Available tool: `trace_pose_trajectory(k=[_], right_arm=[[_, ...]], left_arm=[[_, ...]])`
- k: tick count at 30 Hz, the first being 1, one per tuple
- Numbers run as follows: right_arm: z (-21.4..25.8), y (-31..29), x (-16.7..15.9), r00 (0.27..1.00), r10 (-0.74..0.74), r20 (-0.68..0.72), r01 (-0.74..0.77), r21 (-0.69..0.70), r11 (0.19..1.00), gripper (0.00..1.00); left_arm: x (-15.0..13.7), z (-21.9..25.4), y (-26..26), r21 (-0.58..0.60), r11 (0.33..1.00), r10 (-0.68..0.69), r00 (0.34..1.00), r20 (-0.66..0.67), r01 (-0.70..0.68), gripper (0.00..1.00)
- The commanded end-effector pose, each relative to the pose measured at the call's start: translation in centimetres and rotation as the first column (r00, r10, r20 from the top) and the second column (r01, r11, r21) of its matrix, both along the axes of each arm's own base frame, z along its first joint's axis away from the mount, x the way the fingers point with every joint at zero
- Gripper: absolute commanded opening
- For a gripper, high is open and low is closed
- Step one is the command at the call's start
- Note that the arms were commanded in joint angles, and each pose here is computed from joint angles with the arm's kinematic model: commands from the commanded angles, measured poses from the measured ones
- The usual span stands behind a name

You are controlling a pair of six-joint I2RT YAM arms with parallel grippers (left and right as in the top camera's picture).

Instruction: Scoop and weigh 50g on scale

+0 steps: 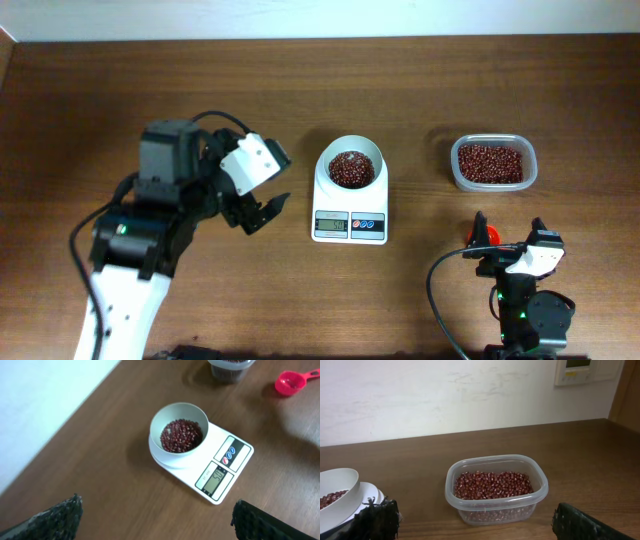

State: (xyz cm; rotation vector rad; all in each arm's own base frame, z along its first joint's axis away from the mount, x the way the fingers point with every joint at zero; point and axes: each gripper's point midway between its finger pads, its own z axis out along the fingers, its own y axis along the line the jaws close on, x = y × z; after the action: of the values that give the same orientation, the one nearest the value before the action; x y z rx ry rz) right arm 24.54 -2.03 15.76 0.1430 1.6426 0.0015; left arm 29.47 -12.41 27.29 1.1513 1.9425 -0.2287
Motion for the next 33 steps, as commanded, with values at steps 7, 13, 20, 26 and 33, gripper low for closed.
trace_pose_trajectory(k=[7,13,20,26,33], right_arm=[[-0.2,-0.1,0.0,1.000,-0.005,-0.003,0.005,-0.006,1.000,0.99],[-0.3,-0.1,0.0,1.000,-0.005,-0.003,0.005,-0.006,1.000,0.99],[-0.2,-0.1,0.0,1.000,-0.005,-0.003,0.005,-0.007,1.000,0.99],[-0.3,-0.1,0.0,1.000,-0.005,-0.003,0.005,-0.006,1.000,0.99],[-0.2,-0.1,0.0,1.000,-0.005,-0.003,0.005,-0.006,1.000,0.99]], left_arm=[[-5.9,7.5,3.1,-0.067,0.994,0.096,0.965,0.243,-0.082,0.99],[-8.5,7.7,4.2,-0.084,0.987,0.153,0.960,0.234,-0.137,0.99],[-9.6,6.5,3.6,-0.094,0.989,0.125,0.978,0.165,-0.110,0.99],[-11.1,7.6,3.0,-0.122,0.990,0.093,0.973,0.210,-0.068,0.99],[-16.4,9.1,2.7,-0.186,0.981,0.101,0.951,0.293,-0.047,0.99]])
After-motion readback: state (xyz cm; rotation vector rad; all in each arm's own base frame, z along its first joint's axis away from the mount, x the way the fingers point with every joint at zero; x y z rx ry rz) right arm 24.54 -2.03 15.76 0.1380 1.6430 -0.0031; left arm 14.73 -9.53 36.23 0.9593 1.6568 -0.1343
